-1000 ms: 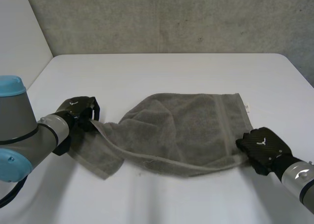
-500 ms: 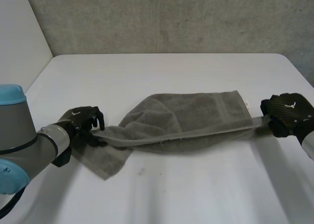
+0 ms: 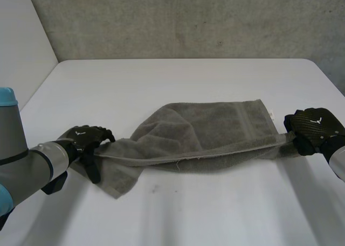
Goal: Fold the towel.
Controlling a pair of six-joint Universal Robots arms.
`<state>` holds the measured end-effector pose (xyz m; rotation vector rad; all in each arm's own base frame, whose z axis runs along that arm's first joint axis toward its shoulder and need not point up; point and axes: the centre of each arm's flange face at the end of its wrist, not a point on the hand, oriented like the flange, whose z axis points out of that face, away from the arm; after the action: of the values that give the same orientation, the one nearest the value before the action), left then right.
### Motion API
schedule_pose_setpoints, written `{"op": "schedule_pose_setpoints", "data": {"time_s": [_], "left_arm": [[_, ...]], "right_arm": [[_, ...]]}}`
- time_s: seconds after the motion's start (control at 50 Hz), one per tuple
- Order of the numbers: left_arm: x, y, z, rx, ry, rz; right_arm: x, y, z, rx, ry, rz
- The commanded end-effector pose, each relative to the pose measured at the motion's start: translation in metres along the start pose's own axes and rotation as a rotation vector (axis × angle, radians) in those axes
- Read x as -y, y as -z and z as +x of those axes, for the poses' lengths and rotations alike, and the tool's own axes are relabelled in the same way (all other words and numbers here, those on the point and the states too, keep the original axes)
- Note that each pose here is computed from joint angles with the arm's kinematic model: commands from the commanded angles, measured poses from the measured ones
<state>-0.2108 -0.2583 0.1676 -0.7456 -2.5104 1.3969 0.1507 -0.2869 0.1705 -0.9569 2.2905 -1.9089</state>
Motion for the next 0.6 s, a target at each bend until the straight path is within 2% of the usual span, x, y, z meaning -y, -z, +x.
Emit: {"op": "schedule_pose_setpoints", "data": {"time_s": [0.02,0.28,0.44,0.52,0.6], "left_arm": [[0.001,-0.011,-0.005,0.023,-0.003,0.047],[-0.002,-0.033,-0.029,0.114,0.005,0.088],[-0.004,-0.038,-0.030,0.118,-0.051,0.078],[0.010,-0.043,-0.034,0.129,-0.091,0.123],[0.059,-0.053,-0.042,0.164,-0.142,0.279]], "right_arm": [[-0.001,0.000,-0.001,0.001,0.001,-0.003],[-0.001,0.000,0.000,-0.005,0.004,-0.003],[0.004,-0.001,0.004,-0.021,0.011,0.015],[0.023,-0.010,0.017,-0.057,0.046,0.077],[0.047,-0.025,0.037,-0.108,0.088,0.152]]}}
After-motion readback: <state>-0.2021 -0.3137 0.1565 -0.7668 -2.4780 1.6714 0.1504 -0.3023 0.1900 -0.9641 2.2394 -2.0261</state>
